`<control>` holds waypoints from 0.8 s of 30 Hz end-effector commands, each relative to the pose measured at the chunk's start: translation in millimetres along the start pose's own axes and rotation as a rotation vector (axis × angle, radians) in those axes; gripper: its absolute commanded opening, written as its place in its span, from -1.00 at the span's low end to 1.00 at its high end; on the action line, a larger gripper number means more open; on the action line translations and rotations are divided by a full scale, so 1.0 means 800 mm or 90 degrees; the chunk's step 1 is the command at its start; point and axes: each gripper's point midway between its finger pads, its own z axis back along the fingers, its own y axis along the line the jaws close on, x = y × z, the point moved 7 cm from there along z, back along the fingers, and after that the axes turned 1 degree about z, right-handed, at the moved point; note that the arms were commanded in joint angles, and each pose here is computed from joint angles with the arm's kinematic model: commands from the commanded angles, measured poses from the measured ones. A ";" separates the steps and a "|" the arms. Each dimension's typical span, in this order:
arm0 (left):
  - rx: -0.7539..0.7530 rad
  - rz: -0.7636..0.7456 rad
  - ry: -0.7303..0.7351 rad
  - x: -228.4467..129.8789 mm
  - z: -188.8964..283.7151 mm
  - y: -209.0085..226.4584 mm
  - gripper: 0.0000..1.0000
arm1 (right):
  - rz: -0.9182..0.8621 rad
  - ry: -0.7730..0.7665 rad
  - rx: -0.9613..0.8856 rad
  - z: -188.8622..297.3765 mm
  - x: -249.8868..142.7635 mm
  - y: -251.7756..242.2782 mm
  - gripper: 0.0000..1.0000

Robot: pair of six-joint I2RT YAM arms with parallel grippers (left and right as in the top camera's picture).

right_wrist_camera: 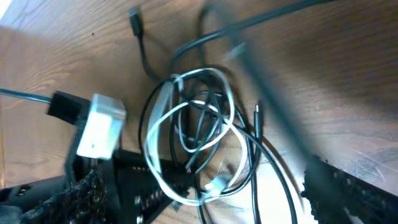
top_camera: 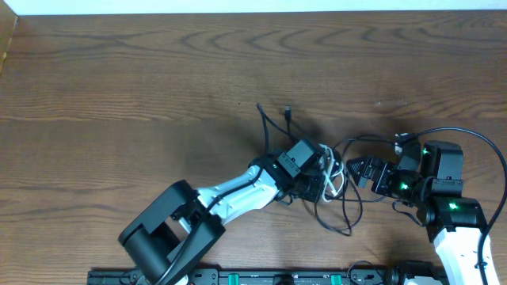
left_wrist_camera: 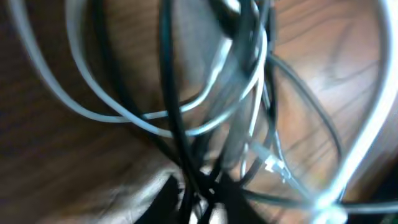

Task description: Untangle cables

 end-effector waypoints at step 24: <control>-0.122 -0.047 -0.217 0.065 0.178 -0.009 -0.85 | 0.071 -0.014 0.399 0.033 0.031 0.092 0.91</control>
